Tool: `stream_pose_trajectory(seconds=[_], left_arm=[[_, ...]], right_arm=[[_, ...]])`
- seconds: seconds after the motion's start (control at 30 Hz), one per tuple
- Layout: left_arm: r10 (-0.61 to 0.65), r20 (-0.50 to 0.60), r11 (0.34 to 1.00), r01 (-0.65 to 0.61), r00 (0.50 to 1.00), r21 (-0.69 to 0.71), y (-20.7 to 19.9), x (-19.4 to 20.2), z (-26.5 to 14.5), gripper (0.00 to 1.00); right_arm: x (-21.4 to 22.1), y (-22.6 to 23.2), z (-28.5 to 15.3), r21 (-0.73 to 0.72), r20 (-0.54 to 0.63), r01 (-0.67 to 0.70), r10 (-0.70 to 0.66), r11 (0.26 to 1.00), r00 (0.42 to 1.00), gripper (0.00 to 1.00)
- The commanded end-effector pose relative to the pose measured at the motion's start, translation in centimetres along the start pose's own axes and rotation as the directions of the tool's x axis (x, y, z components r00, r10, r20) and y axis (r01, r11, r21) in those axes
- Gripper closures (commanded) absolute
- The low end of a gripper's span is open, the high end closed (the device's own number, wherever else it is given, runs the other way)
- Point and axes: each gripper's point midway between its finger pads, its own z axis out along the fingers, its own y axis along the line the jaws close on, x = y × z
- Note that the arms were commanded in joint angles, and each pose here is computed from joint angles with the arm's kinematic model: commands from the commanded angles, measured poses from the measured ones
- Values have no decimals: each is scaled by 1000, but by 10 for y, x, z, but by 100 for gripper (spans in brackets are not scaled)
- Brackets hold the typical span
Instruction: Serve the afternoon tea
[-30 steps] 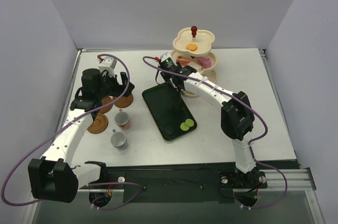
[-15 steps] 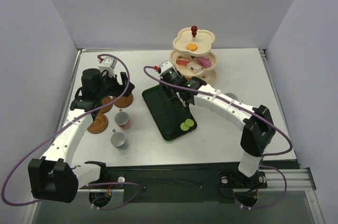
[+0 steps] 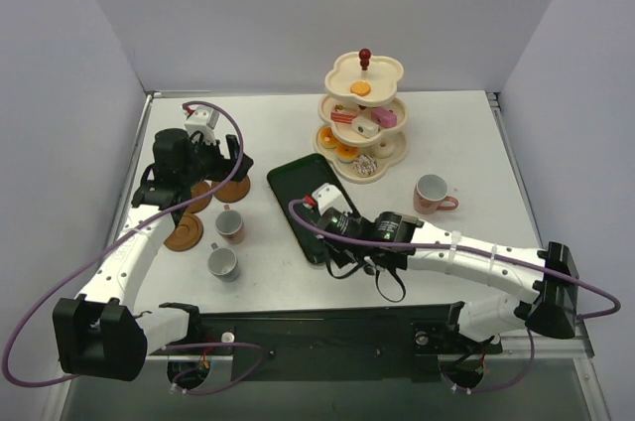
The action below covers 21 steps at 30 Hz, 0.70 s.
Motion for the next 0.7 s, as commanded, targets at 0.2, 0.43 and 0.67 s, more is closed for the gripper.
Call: stream_pose_trajectory(seconds=[0.2, 0.43, 0.67], left_arm=[[35, 51, 999, -36, 998, 13, -10, -18, -2, 6], [46, 43, 999, -47, 998, 12, -12, -15, -1, 6], [47, 47, 999, -47, 998, 11, -12, -17, -2, 6]], right_arm=[[38, 8, -16, 55, -56, -14, 17, 998, 998, 53], [42, 17, -11, 49, -83, 10, -6, 999, 996, 52], [51, 31, -7, 13, -124, 42, -40, 999, 991, 51]])
